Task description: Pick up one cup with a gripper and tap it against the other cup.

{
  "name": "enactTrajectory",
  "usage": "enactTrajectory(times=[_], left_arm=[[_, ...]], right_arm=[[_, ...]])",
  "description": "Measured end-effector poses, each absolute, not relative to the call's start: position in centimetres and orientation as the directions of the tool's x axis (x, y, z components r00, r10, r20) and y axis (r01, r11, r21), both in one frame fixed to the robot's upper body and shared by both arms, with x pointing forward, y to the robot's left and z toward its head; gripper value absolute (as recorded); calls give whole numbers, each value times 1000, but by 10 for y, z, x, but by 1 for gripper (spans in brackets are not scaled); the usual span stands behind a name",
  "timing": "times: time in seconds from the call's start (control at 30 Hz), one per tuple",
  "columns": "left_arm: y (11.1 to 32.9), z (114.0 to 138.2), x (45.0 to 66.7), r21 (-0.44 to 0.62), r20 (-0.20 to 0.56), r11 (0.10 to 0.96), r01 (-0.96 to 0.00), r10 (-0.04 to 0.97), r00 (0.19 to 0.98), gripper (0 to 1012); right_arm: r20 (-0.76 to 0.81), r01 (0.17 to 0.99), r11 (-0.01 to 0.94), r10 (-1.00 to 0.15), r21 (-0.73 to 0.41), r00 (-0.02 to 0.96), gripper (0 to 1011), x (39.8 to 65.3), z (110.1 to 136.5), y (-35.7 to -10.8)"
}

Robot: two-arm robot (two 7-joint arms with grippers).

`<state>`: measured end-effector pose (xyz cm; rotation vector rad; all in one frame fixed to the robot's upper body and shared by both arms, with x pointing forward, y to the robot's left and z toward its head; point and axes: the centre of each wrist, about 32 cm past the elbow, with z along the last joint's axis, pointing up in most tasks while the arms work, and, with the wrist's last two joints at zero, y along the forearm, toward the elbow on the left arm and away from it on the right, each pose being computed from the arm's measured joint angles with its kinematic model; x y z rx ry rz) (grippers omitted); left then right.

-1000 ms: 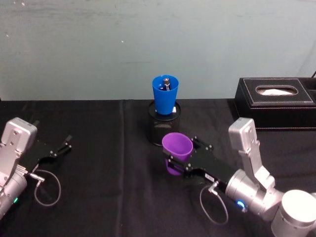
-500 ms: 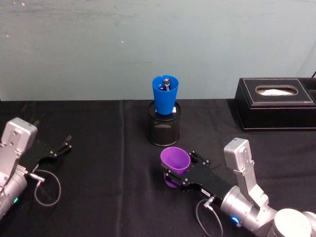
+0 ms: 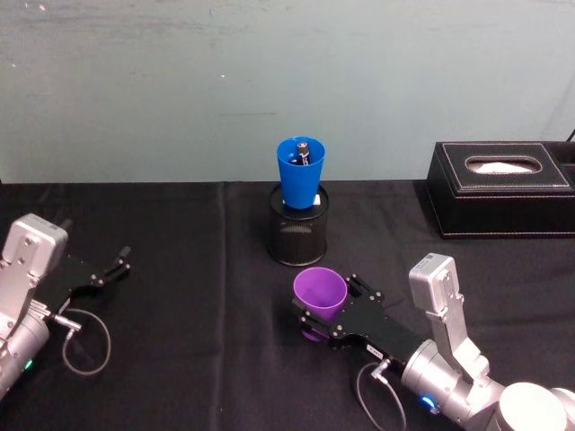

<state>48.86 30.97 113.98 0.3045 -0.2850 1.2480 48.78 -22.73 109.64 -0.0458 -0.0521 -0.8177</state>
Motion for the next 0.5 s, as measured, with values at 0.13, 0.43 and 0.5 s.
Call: enactTrajectory(times=[0.13, 0.43, 0.5], left_arm=[[310, 1140, 489, 70, 374, 287, -955, 880, 292, 1000], [310, 1140, 489, 70, 374, 287, -955, 880, 292, 1000], [310, 1140, 489, 70, 374, 287, -955, 880, 292, 1000]], right_arm=[[64, 730, 684, -727, -22, 683, 889, 488, 1097, -227], [66, 731, 683, -729, -7, 682, 1004, 489, 1100, -227], [69, 732, 681, -731, 8, 679, 1004, 489, 1103, -226]])
